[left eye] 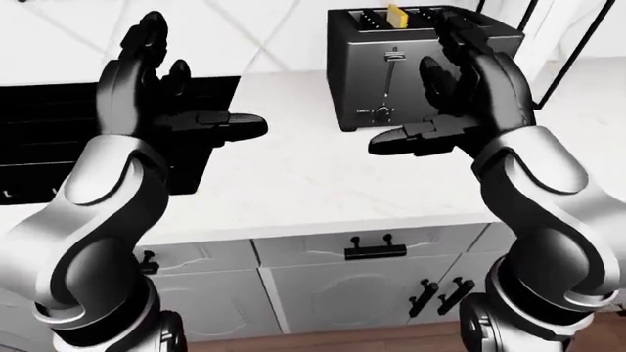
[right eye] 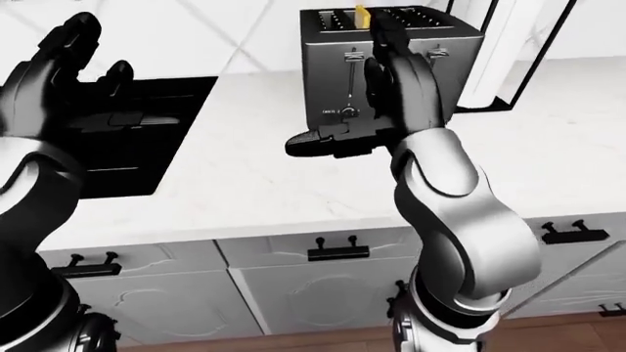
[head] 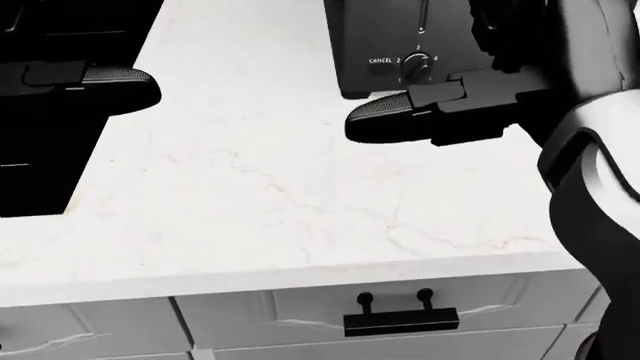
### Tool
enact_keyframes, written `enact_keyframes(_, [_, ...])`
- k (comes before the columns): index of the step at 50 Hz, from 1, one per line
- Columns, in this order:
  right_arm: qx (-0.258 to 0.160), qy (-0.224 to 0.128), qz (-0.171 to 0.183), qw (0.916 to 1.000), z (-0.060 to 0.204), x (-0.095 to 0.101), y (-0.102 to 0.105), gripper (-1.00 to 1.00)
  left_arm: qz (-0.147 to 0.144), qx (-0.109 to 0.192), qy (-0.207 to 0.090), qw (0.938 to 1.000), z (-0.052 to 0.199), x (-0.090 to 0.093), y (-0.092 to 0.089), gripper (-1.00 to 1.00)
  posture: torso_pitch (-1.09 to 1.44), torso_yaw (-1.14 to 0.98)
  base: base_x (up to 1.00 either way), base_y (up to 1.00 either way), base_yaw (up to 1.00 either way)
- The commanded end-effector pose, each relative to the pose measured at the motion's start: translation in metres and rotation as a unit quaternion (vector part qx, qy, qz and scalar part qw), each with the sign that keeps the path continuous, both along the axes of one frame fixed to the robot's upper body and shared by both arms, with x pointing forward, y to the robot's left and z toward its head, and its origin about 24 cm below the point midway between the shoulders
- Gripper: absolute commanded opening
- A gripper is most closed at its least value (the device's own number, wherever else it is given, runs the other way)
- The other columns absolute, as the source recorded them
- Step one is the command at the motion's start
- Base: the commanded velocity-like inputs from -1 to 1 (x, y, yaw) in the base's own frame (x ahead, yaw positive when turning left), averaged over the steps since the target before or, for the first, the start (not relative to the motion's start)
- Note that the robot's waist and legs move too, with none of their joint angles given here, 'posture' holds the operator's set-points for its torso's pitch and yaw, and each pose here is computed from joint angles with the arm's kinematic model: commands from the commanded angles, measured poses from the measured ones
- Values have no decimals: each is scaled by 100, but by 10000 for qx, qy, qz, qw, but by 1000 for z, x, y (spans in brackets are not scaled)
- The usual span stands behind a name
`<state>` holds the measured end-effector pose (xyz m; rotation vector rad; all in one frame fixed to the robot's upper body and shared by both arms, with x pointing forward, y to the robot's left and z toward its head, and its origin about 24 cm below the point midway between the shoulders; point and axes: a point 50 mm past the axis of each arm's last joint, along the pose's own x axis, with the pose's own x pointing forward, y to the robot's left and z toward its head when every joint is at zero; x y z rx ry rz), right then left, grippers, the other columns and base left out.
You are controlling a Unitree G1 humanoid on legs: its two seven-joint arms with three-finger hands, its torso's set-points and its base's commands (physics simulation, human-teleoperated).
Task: Push down the lever of the toaster to turn it on.
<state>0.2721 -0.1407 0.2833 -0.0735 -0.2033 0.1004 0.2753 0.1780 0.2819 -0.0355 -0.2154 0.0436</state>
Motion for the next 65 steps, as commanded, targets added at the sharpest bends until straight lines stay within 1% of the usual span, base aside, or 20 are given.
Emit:
enact_keyframes(1, [79, -520, -147, 9985, 17, -7, -5, 100, -115, 11, -493, 9987, 17, -7, -4, 100, 0, 0, 4, 8, 0])
enact_keyframes(16, [83, -507, -133, 9986, 16, -5, -5, 100, -112, 6, -484, 9988, 17, -6, -4, 100, 0, 0, 5, 8, 0])
enact_keyframes(47, [113, -616, -133, 9980, 18, -7, -5, 100, -160, 12, -469, 9988, 13, -5, -7, 100, 0, 0, 1, 0, 0])
enact_keyframes(51, [109, -618, -135, 9979, 18, -8, -5, 100, -166, 42, -395, 9991, 13, -5, -8, 100, 0, 0, 0, 0, 0])
enact_keyframes(55, [104, -614, -132, 9980, 17, -7, -5, 100, -187, 61, -343, 9992, 11, -4, -8, 100, -4, 0, 0, 0, 0])
enact_keyframes(65, [97, -604, -128, 9980, 17, -7, -5, 100, -179, 69, -326, 9993, 10, -2, -8, 100, -14, 0, 0, 0, 0])
